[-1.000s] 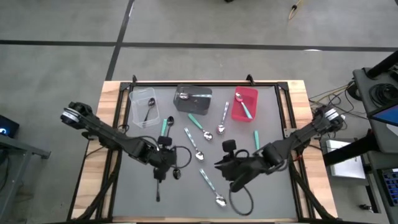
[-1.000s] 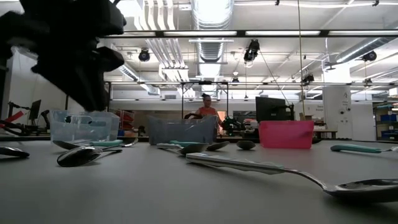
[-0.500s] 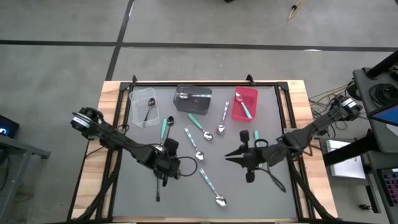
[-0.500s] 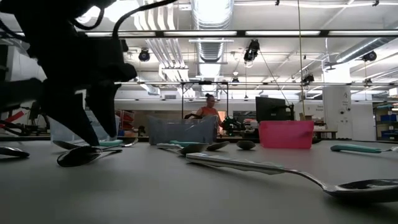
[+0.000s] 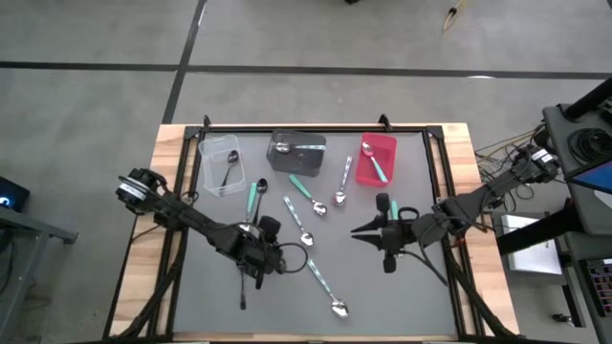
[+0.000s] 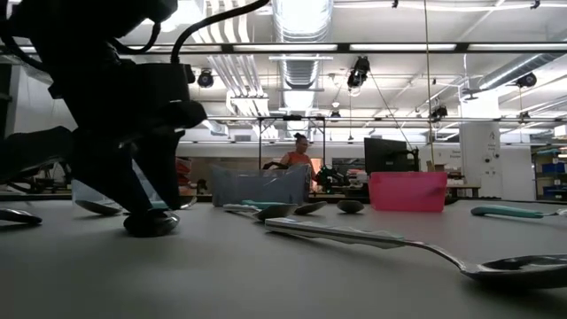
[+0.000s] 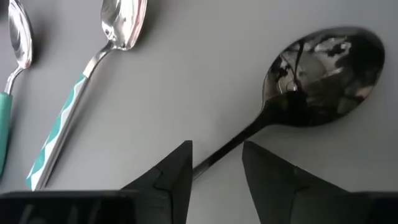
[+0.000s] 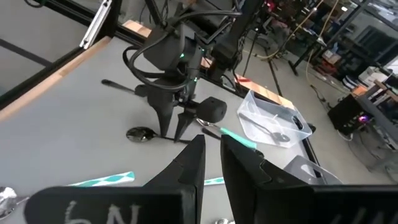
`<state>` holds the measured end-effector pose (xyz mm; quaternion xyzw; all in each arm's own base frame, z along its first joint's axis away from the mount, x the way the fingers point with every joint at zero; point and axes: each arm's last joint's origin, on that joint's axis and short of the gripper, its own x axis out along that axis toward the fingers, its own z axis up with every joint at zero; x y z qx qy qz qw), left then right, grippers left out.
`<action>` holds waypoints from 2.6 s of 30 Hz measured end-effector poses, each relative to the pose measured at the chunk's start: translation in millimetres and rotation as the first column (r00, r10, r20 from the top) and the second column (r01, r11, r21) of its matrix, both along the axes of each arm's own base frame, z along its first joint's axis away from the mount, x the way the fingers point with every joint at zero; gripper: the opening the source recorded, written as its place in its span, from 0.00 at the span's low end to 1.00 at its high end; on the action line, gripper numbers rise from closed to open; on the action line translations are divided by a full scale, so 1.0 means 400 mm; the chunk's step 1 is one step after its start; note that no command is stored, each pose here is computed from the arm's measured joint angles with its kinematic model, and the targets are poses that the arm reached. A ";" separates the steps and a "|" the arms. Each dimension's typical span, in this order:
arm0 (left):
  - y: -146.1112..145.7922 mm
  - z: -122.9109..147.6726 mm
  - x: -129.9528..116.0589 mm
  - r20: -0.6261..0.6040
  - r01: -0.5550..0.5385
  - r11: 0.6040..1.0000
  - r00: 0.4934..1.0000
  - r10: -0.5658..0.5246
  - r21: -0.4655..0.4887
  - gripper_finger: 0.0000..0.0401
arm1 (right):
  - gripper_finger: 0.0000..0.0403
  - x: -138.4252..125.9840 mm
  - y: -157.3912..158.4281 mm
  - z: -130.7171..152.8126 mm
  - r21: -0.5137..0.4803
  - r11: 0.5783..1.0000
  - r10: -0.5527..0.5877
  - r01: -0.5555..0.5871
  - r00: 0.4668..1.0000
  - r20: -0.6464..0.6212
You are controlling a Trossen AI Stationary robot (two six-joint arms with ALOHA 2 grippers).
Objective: Sort silverware by color (type)
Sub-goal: Put the middle black spoon into the transparent bin
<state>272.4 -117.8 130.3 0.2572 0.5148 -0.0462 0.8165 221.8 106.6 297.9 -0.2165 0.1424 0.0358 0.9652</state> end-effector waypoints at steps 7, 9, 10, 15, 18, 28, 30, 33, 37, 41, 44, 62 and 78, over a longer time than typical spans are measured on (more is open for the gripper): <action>0.004 -0.015 0.012 -0.011 0.035 0.999 0.999 -0.035 -0.017 0.26 | 0.11 0.001 -0.003 0.000 0.004 1.000 -0.007 0.007 1.000 -0.001; 0.003 -0.023 0.017 -0.013 0.051 0.999 0.999 -0.051 -0.016 0.25 | 0.11 0.001 -0.003 0.000 0.005 1.000 -0.007 0.007 1.000 -0.001; 0.003 -0.027 0.020 -0.013 0.057 0.998 0.998 -0.057 -0.015 0.24 | 0.11 0.001 -0.003 0.000 0.006 1.000 -0.008 0.008 1.000 -0.001; 0.009 -0.029 0.028 -0.008 0.071 0.997 0.997 -0.071 -0.028 0.20 | 0.11 0.001 -0.003 0.000 0.011 1.000 -0.010 0.010 1.000 -0.001; 0.013 -0.030 0.030 -0.014 0.076 0.996 0.997 -0.077 -0.043 0.15 | 0.11 0.001 -0.003 0.000 0.011 1.000 -0.010 0.010 1.000 -0.001; 0.015 -0.024 0.031 -0.004 0.081 0.995 0.997 -0.081 -0.059 0.01 | 0.11 0.001 -0.003 0.000 0.011 1.000 -0.010 0.010 1.000 -0.001; 0.016 -0.009 0.030 0.018 0.068 0.995 0.998 -0.067 -0.074 0.01 | 0.11 0.001 -0.003 0.000 0.011 1.000 -0.010 0.010 1.000 -0.001; 0.021 0.020 0.020 0.043 0.036 0.993 0.999 -0.031 -0.117 0.00 | 0.11 0.001 -0.003 0.000 0.013 1.000 -0.010 0.010 1.000 0.000; 0.028 0.092 0.010 0.156 -0.005 0.988 0.987 0.030 -0.157 0.01 | 0.11 0.002 -0.003 0.001 0.016 1.000 -0.011 0.010 1.000 0.008; 0.046 0.136 -0.016 0.213 -0.053 0.989 0.974 0.082 -0.135 0.01 | 0.11 0.005 -0.006 0.004 0.024 1.000 -0.017 0.016 1.000 0.019; 0.057 0.170 -0.037 0.262 -0.080 0.988 0.958 0.113 -0.131 0.00 | 0.11 0.008 -0.008 0.005 0.026 0.999 -0.021 0.021 1.000 0.023; 0.120 0.449 -0.146 0.752 -0.005 0.859 0.480 0.452 -0.513 0.00 | 0.11 0.189 -0.094 -0.035 0.121 0.989 -0.113 0.082 0.956 0.270; 0.092 0.340 -0.079 0.760 0.070 0.804 0.382 0.526 -0.591 0.00 | 0.40 0.205 -0.110 -0.017 0.365 0.930 -0.101 -0.041 0.927 0.361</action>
